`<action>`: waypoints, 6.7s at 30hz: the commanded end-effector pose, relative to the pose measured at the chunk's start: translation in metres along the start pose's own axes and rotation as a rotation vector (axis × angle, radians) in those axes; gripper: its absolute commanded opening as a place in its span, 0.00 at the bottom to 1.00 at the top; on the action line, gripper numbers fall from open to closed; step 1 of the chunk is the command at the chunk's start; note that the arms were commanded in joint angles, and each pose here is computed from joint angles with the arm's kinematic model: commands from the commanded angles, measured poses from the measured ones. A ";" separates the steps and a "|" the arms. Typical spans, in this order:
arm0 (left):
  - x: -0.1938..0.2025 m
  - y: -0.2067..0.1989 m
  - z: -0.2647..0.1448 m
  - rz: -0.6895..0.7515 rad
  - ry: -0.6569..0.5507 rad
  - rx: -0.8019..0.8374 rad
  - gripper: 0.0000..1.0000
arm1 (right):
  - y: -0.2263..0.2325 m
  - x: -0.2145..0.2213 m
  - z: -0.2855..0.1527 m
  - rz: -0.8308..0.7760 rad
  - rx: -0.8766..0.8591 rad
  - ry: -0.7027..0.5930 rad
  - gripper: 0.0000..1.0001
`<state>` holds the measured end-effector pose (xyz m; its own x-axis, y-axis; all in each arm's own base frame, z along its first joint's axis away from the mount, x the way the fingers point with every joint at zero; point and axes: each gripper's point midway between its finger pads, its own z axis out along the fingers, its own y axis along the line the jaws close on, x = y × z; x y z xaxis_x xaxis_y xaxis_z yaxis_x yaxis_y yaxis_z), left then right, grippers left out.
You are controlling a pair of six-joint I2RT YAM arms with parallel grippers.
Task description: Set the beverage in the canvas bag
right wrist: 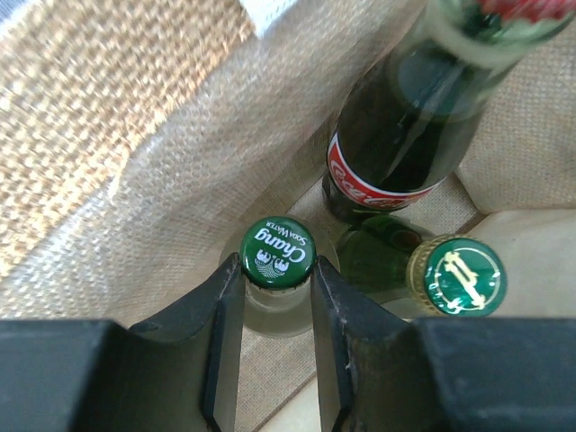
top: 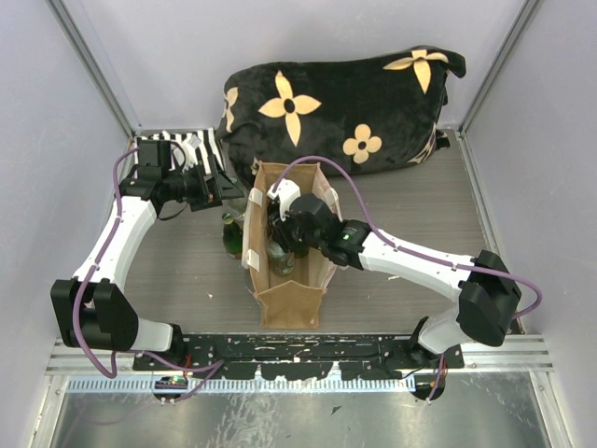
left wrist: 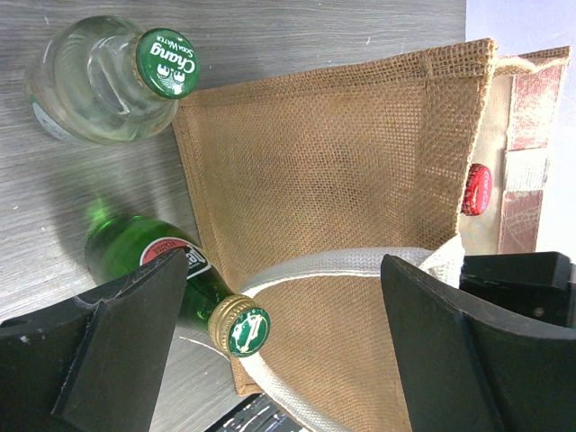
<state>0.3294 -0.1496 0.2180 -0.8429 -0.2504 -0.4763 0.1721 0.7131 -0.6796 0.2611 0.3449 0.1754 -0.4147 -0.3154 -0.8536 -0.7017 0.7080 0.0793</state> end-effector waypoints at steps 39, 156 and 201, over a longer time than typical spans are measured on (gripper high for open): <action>0.011 0.001 -0.021 0.174 0.024 -0.037 0.95 | -0.012 -0.078 -0.049 0.014 0.098 -0.294 0.76; -0.089 -0.167 -0.094 0.732 -0.114 -0.040 0.00 | -0.151 -0.043 -0.148 0.447 0.629 -0.147 1.00; 0.026 -0.249 -0.054 0.928 0.077 0.343 0.00 | -0.157 -0.031 -0.164 0.491 0.686 -0.135 1.00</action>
<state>0.2440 -0.2880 0.3876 -0.4496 0.3884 -0.8044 0.8535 0.4525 -0.2585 0.2926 0.1536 0.2547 -0.5230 0.1369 -0.8412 0.0223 0.9889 0.1471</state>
